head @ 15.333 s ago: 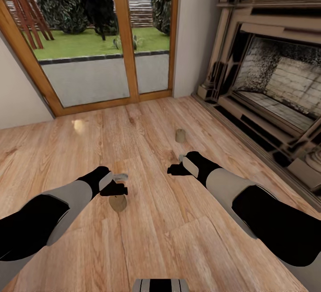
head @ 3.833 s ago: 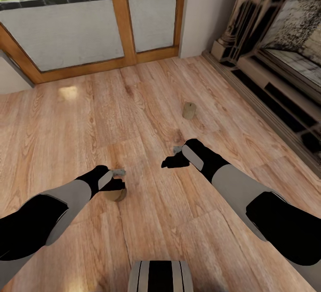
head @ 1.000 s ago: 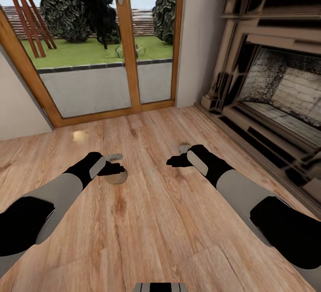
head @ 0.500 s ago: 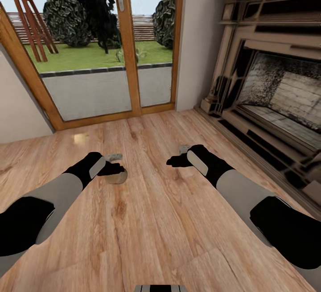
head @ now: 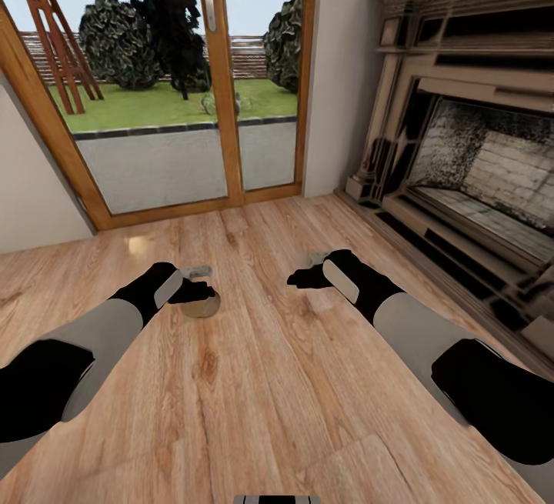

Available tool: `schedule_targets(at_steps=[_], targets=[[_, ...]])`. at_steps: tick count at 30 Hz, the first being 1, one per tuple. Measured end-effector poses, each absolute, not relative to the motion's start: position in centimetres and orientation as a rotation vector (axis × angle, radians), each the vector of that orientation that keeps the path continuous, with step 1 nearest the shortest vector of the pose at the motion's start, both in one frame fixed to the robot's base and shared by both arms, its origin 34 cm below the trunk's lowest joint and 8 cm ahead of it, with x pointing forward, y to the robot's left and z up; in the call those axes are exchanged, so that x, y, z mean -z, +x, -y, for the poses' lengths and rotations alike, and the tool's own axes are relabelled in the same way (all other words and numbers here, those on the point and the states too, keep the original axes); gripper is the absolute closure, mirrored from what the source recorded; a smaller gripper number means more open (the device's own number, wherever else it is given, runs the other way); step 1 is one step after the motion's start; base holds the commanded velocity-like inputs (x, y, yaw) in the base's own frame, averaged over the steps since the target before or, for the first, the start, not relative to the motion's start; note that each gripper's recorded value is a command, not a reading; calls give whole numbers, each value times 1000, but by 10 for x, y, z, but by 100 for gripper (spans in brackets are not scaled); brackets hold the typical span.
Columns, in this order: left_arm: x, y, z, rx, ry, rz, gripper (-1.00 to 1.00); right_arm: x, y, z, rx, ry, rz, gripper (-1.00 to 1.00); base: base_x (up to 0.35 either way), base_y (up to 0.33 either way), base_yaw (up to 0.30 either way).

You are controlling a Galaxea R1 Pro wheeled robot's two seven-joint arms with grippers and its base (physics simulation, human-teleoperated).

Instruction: Place each of the two pumpkins and all three candles from the living room inside a cabinet in the living room (use any cabinet), then make sure every cabinet is closed, and position the cauldron so it is next to a table in the living room.

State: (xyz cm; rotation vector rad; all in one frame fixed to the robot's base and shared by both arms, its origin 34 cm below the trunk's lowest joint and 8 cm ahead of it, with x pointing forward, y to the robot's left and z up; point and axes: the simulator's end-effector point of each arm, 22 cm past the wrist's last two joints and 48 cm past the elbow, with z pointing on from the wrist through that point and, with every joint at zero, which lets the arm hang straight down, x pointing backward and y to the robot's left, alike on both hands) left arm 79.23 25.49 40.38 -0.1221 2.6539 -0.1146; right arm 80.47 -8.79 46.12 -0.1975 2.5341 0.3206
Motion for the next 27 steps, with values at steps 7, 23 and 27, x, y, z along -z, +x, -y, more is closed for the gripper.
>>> schedule_targets(at_steps=[7, 23, 27], targets=[[-412, 793, -255, 114, -121, -2643, 100, -469, 805, 88, -319, -199, -2523, -100, 0, 0, 0], [-430, 795, -255, 112, -118, -2617, 100, -487, 805, 88, -315, -202, -2499, -100, 0, 0, 0], [-434, 796, -255, 113, -118, -2611, 100, -491, 805, 88, -314, -202, -2493, -100, 0, 0, 0]])
